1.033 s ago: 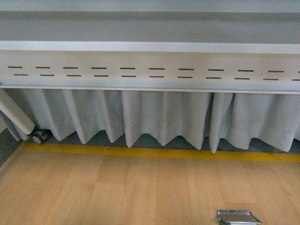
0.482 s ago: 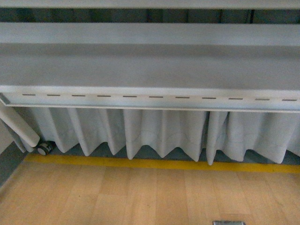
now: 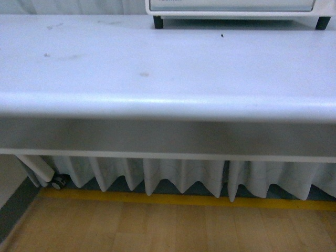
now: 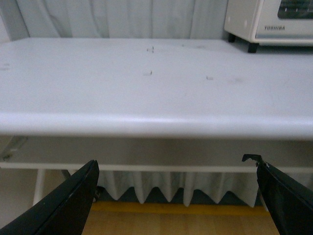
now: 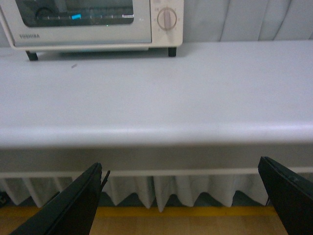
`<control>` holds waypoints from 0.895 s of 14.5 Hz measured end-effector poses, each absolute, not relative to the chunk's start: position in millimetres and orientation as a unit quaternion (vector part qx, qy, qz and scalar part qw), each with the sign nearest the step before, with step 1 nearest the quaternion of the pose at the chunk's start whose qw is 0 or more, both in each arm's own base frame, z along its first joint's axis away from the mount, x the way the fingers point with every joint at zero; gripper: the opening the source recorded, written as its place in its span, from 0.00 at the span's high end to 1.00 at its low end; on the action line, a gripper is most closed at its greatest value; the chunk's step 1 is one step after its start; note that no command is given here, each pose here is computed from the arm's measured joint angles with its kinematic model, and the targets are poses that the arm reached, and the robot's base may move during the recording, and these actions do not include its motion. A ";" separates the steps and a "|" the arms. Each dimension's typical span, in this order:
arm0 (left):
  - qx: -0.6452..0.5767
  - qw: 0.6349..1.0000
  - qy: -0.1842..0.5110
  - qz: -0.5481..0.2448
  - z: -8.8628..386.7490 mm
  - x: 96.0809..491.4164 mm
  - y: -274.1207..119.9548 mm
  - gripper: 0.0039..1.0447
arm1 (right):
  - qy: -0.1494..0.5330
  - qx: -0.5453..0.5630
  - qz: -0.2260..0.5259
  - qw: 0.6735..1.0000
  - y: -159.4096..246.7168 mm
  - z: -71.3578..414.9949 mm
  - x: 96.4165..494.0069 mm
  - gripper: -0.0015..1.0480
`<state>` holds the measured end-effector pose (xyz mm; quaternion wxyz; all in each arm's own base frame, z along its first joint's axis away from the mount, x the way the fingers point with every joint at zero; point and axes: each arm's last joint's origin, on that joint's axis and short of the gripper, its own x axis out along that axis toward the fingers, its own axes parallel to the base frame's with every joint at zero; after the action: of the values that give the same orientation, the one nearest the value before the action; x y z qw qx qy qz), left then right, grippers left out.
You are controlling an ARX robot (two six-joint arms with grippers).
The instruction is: Open oven
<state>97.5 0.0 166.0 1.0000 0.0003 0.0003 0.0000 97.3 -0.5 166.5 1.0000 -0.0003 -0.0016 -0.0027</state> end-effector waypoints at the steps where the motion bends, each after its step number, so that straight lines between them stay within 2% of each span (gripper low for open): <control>1: 0.000 1.000 0.000 0.000 165.9 97.5 0.0 0.06 | -0.001 0.000 -0.003 1.000 -0.5 166.5 97.2 0.07; 13: 0.000 1.000 -0.001 0.000 166.3 97.5 0.0 0.06 | -0.004 0.000 -0.003 1.000 -0.5 167.0 97.3 0.07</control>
<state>97.5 0.0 166.3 1.0000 0.0001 -0.0014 0.0000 97.3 -0.5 167.0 1.0000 -0.0001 -0.0041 -0.0027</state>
